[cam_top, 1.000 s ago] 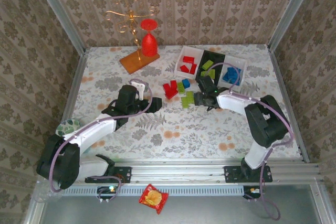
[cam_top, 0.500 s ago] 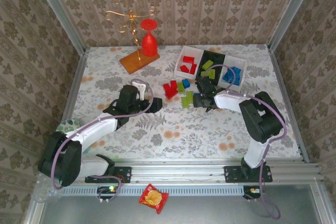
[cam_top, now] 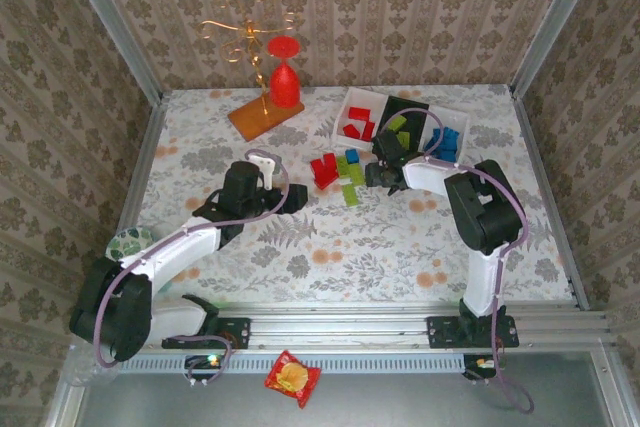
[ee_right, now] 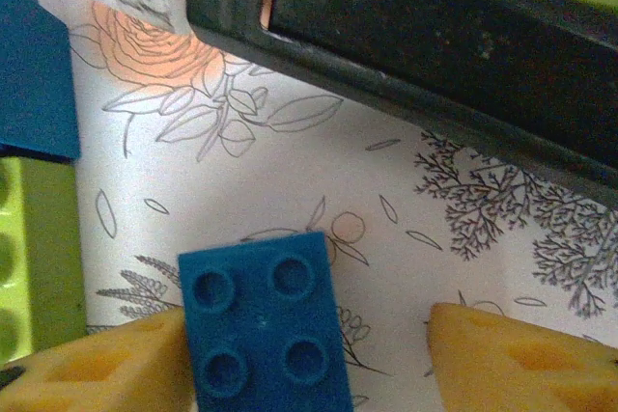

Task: Sort the legos into containers by color
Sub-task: Pick up the lego from the center of the table, then place the lego in the container, then pick up the lego from the center of the table, then place the lego in the container.

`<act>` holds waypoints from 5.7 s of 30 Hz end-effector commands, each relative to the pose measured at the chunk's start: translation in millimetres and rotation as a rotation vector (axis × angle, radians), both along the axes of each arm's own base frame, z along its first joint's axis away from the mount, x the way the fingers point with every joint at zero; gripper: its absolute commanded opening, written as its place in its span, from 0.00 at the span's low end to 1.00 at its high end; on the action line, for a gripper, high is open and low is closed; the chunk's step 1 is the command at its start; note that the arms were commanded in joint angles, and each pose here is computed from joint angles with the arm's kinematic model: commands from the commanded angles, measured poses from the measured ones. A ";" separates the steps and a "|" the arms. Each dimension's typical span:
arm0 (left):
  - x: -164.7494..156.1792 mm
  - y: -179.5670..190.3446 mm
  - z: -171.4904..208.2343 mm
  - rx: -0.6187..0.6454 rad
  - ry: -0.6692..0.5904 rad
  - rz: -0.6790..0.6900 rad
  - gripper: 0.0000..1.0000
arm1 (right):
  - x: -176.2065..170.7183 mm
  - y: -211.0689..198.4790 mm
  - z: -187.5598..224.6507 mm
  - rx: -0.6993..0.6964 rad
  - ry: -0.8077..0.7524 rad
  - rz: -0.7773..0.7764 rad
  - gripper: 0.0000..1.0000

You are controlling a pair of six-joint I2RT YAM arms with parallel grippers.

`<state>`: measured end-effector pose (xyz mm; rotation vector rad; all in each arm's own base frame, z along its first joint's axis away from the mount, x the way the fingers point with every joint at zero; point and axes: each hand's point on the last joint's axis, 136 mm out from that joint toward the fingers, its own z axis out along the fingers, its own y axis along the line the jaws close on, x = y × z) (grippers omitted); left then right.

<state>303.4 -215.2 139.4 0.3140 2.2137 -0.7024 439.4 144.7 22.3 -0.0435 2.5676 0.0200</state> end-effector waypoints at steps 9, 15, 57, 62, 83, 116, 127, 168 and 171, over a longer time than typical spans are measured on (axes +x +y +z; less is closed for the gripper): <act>1.5 3.5 3.8 0.005 -0.014 0.001 0.95 | 0.6 12.2 2.1 0.074 0.036 0.056 0.35; 2.4 1.8 4.4 -0.005 -0.014 -0.001 0.95 | -18.8 -6.4 68.2 0.172 -0.091 0.005 0.30; 6.5 16.1 -5.8 0.002 -0.004 0.046 0.95 | -32.4 60.2 106.3 0.147 -0.219 0.161 0.70; 4.2 15.9 -3.0 -0.014 -0.001 0.044 0.95 | -6.9 86.7 86.2 0.116 -0.205 0.172 0.63; -0.3 22.0 3.0 -0.003 -0.018 0.054 0.95 | 54.4 64.0 32.5 -0.017 -0.114 0.046 0.51; 0.4 21.4 0.0 0.003 -0.013 0.050 0.95 | 59.2 79.0 23.1 0.179 -0.053 0.044 0.50; 2.4 20.2 -1.0 0.005 -0.010 0.048 0.95 | 64.1 66.0 11.0 0.151 -0.010 0.020 0.45; -6.4 -60.9 27.6 -0.103 -0.047 -0.190 0.95 | 65.1 -204.5 117.5 0.106 -0.223 -0.515 0.34; -9.3 -80.3 38.4 -0.163 -0.065 -0.263 0.95 | 81.8 -209.6 116.3 0.081 -0.211 -0.508 0.40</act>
